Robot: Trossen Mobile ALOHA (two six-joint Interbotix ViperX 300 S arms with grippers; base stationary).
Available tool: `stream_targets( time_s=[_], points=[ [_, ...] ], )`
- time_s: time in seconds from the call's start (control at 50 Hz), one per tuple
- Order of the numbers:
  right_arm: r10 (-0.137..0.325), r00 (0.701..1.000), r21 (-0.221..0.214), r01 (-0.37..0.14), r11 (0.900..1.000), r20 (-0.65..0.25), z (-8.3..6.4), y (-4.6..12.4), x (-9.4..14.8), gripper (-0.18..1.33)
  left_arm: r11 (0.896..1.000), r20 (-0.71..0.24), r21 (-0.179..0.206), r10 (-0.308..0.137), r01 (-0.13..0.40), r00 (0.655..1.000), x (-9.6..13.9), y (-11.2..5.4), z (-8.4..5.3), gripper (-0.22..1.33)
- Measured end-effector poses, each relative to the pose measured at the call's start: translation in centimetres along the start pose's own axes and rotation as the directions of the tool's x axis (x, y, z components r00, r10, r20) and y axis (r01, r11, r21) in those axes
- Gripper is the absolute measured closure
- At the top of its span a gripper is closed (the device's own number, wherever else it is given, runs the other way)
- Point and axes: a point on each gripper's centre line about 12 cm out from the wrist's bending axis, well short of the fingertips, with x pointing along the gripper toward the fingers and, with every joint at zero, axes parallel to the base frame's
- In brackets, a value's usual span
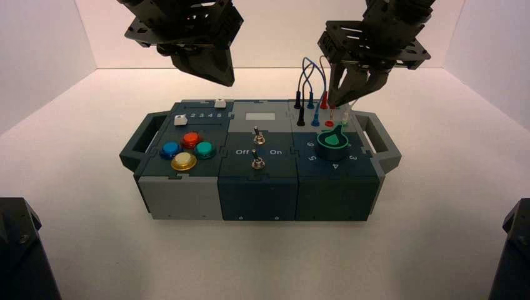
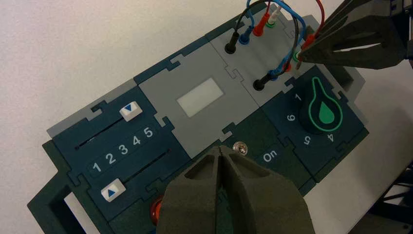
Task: Insert the red wire.
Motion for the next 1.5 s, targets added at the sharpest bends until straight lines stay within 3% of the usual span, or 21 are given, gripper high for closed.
stream_targets(
  time_s=[1.5],
  points=[
    [-0.016,1.000,0.007,0.016,0.9998,-0.014,-0.4,-0.4,1.4,1.11,1.000,-0.002,0.007,0.000,0.000,1.000,0.0,0.0,0.0,1.27]
  ],
)
